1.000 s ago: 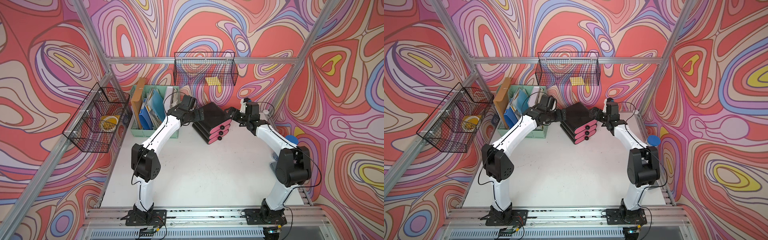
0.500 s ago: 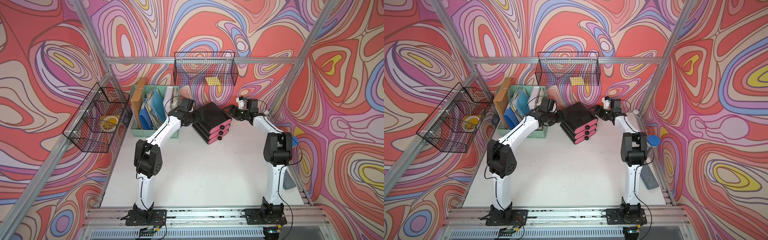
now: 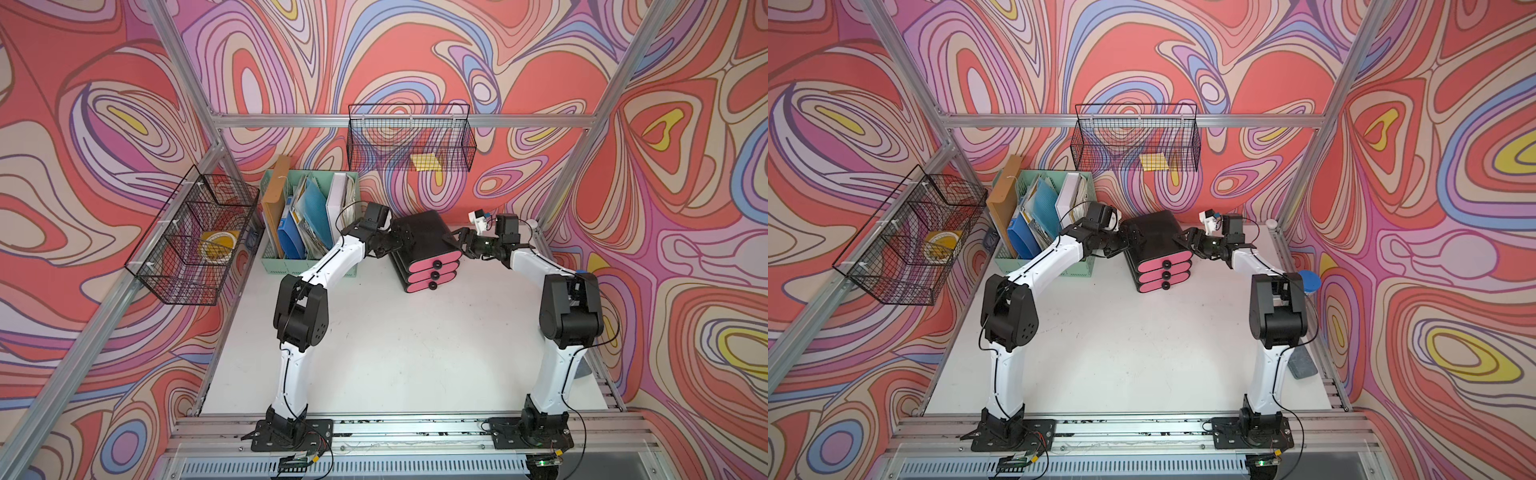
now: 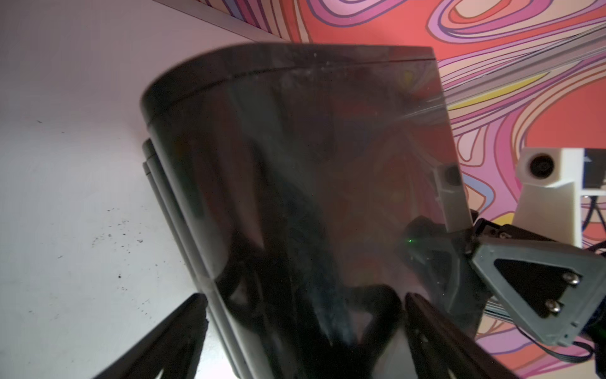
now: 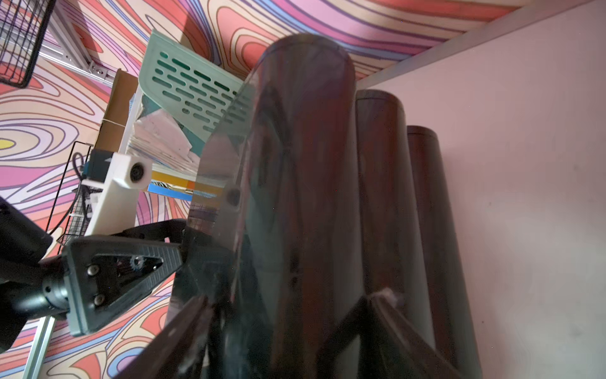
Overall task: Put the bluetooth earphones in the drawer according to color
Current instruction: Move the storage box to the center of the board.
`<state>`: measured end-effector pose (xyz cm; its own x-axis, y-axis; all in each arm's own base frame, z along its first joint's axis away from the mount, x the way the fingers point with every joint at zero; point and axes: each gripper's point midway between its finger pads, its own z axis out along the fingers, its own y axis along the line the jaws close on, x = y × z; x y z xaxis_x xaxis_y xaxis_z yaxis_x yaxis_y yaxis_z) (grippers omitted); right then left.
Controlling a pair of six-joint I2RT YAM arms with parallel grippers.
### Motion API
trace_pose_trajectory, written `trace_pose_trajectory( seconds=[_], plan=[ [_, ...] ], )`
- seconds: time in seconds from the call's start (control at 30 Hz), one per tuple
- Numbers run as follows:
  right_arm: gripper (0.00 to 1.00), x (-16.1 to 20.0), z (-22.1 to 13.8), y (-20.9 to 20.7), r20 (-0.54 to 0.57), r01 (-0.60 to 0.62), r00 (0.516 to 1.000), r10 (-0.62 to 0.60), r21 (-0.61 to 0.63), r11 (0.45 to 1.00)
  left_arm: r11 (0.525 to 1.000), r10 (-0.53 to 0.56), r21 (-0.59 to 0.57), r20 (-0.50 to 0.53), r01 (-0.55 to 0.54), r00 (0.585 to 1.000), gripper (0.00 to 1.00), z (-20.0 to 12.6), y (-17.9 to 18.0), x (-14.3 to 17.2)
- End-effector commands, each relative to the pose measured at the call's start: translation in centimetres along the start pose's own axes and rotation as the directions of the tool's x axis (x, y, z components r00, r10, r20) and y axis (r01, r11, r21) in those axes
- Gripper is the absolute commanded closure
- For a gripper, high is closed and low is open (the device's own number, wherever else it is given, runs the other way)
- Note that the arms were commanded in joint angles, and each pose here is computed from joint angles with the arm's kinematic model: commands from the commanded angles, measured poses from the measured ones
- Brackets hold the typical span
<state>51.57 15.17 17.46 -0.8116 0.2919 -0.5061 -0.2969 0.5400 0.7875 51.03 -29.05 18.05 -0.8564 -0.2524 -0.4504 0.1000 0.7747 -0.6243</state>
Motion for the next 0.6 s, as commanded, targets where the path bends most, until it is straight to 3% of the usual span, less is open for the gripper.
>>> trace_pose_trajectory(
  seconds=[0.0, 0.57],
  plan=[
    [0.25, 2.1, -0.1, 3.4, -0.029, 0.041, 0.999, -0.043, -0.075, 0.996, 1.0, 0.0, 0.024, -0.035, 0.001, 0.999, 0.04, -1.1, -0.4, 1.9],
    [0.25, 11.4, -1.6, 8.0, -0.078, 0.074, 0.994, -0.078, -0.053, 0.996, 0.996, 0.033, 0.089, -0.075, -0.026, 0.997, 0.06, -7.2, -0.7, 11.0]
  ],
)
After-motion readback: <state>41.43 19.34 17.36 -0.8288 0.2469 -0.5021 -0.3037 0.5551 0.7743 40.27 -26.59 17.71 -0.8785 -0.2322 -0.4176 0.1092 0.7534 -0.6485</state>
